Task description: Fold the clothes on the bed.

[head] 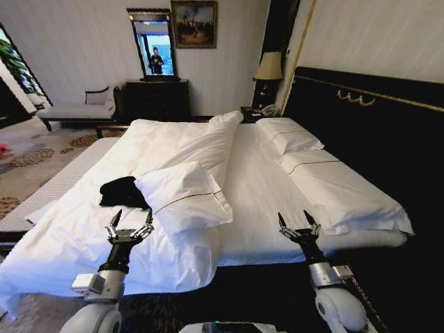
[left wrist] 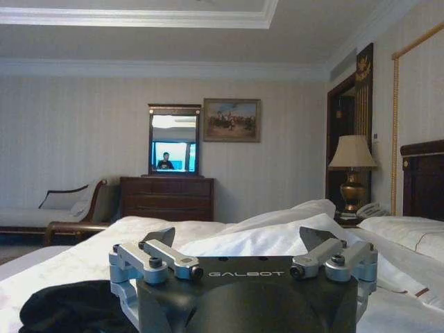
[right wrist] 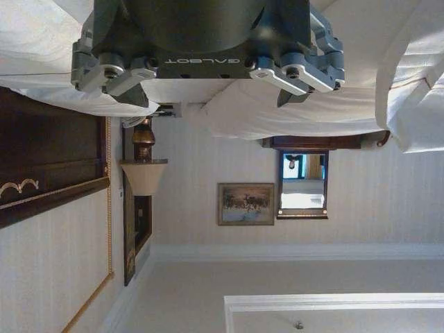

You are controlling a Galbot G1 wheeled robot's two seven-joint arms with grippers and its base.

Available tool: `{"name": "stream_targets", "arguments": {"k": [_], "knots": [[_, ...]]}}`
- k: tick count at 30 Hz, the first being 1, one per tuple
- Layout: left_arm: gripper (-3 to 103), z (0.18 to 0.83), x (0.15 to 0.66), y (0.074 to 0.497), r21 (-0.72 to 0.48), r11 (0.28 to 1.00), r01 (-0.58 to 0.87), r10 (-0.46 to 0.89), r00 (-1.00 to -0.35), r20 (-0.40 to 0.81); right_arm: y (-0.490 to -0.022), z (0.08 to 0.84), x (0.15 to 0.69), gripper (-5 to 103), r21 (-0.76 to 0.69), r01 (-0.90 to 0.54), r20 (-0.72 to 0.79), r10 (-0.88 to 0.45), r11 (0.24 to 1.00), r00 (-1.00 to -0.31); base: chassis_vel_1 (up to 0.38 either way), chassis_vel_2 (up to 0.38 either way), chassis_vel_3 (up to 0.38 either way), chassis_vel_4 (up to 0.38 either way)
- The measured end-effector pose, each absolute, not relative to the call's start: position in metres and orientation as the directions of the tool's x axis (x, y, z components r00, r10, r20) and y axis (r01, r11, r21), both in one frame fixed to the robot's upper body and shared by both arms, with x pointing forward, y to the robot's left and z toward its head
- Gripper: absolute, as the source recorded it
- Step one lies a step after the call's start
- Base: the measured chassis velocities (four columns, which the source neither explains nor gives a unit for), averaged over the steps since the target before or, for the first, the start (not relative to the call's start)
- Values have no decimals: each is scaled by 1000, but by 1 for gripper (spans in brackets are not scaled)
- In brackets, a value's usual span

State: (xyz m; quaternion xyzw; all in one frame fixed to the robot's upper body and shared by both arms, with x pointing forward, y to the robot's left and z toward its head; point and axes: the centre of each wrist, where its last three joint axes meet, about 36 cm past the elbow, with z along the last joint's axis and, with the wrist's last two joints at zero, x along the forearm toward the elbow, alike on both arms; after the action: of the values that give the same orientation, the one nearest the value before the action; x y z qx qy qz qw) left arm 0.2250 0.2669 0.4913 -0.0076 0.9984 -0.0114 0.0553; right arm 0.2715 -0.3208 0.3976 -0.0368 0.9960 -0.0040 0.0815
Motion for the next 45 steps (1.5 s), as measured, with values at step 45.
{"name": "stream_targets", "arguments": {"k": [45], "knots": [[100,510,198,290,0,981,-192,-192,-978,-79,-154,540,516,100,633,-287,212,-517,719,-829,0,0,0,0]]}}
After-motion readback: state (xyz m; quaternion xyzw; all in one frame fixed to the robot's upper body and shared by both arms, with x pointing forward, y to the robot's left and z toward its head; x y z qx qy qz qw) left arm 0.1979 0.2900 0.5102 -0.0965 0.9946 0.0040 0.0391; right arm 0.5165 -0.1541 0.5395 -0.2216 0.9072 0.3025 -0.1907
